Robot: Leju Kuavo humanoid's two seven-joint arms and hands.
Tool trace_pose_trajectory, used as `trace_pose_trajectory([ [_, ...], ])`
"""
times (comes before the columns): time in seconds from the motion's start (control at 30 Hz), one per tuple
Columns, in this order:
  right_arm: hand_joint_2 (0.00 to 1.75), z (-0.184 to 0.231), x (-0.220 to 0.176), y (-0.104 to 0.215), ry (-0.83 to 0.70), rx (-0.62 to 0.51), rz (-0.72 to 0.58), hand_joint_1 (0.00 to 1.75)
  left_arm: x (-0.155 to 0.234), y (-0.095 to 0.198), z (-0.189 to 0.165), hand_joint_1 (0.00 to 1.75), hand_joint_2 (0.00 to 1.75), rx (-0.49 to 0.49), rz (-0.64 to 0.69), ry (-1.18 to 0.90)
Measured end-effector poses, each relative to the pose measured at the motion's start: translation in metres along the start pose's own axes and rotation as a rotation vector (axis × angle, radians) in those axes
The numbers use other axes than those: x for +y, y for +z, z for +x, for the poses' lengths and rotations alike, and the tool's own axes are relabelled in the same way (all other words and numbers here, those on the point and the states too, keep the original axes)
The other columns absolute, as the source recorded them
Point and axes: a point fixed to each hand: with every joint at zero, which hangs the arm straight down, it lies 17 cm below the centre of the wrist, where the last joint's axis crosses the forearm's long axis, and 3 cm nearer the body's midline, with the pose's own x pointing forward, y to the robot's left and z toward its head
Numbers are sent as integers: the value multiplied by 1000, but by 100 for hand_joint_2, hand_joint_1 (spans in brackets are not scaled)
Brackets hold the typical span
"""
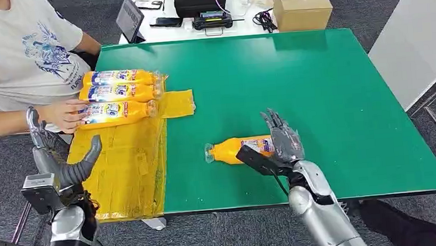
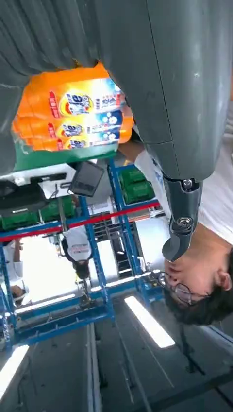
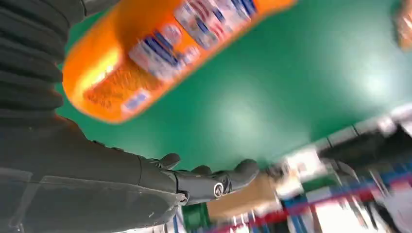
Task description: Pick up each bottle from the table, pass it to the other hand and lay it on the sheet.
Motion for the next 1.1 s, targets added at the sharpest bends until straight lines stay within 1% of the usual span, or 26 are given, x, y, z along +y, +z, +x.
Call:
trace_pose_trajectory([
  [0.1,175,-23,19,1,-8,46,84,0,-11,7,-7,0,175,18,-41,0],
  [0.2,175,-42,32,2,-1,81,133,0,-27,18,-16,0,175,46,-106,7],
  [0.33,175,-56,34,-7,12,108,171,0,-45,34,-33,0,175,98,-168,16],
  [0.57,175,-67,36,-13,29,131,212,0,-59,47,-47,0,175,148,-214,24],
  [0.93,175,-77,37,-17,23,152,265,0,-72,55,-57,0,175,185,-243,37],
  [1.1,175,-84,40,-17,52,160,337,0,-75,56,-60,0,175,196,-251,47],
])
